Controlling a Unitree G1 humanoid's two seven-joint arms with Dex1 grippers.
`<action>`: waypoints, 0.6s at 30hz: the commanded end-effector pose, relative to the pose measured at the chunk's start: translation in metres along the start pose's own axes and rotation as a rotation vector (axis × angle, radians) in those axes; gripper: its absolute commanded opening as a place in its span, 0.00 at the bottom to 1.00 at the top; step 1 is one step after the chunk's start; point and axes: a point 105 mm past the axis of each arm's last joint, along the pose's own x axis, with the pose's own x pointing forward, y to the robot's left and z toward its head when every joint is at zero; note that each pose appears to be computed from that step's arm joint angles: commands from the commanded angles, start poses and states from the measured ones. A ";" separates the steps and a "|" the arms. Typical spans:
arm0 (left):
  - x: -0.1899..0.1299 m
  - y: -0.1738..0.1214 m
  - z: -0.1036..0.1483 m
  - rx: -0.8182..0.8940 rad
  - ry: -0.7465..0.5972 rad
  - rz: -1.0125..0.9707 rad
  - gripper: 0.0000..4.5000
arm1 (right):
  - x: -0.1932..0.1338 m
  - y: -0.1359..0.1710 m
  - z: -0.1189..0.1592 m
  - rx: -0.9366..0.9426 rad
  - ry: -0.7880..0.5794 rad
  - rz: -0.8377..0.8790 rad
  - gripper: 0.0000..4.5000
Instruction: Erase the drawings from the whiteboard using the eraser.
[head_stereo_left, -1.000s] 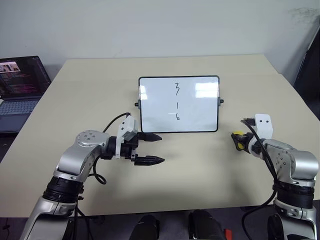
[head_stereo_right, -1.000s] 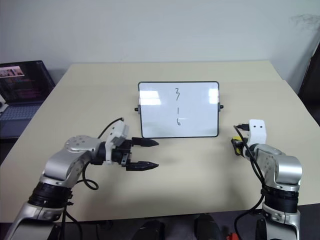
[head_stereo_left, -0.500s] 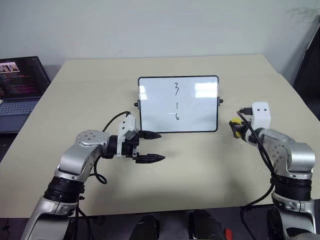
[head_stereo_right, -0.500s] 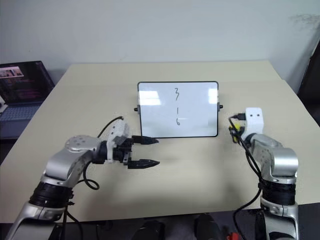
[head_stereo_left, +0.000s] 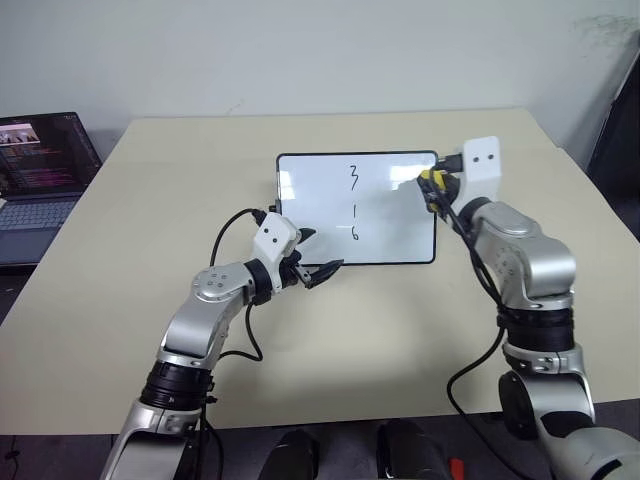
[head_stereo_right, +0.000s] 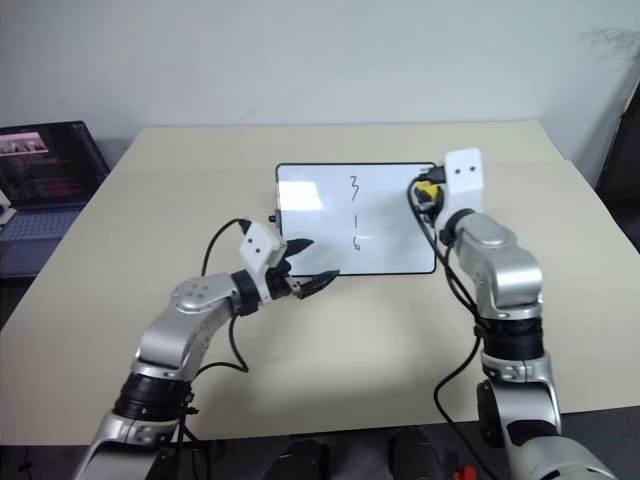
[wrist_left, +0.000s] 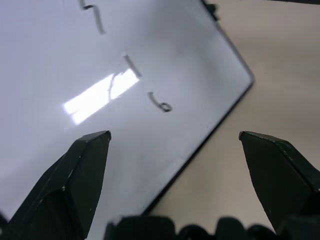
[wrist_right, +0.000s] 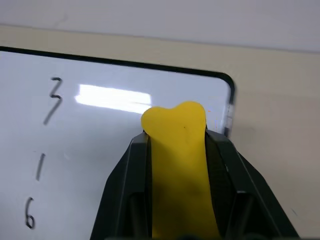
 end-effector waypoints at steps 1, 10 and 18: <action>0.001 0.000 0.005 0.012 -0.038 0.088 1.00 | 0.007 0.014 0.025 -0.019 -0.101 0.034 0.25; 0.010 -0.005 0.003 0.007 -0.060 0.176 1.00 | 0.026 0.044 0.045 -0.051 -0.200 0.118 0.25; 0.005 0.008 0.001 0.037 -0.049 0.219 1.00 | 0.040 0.069 0.055 -0.089 -0.261 0.183 0.25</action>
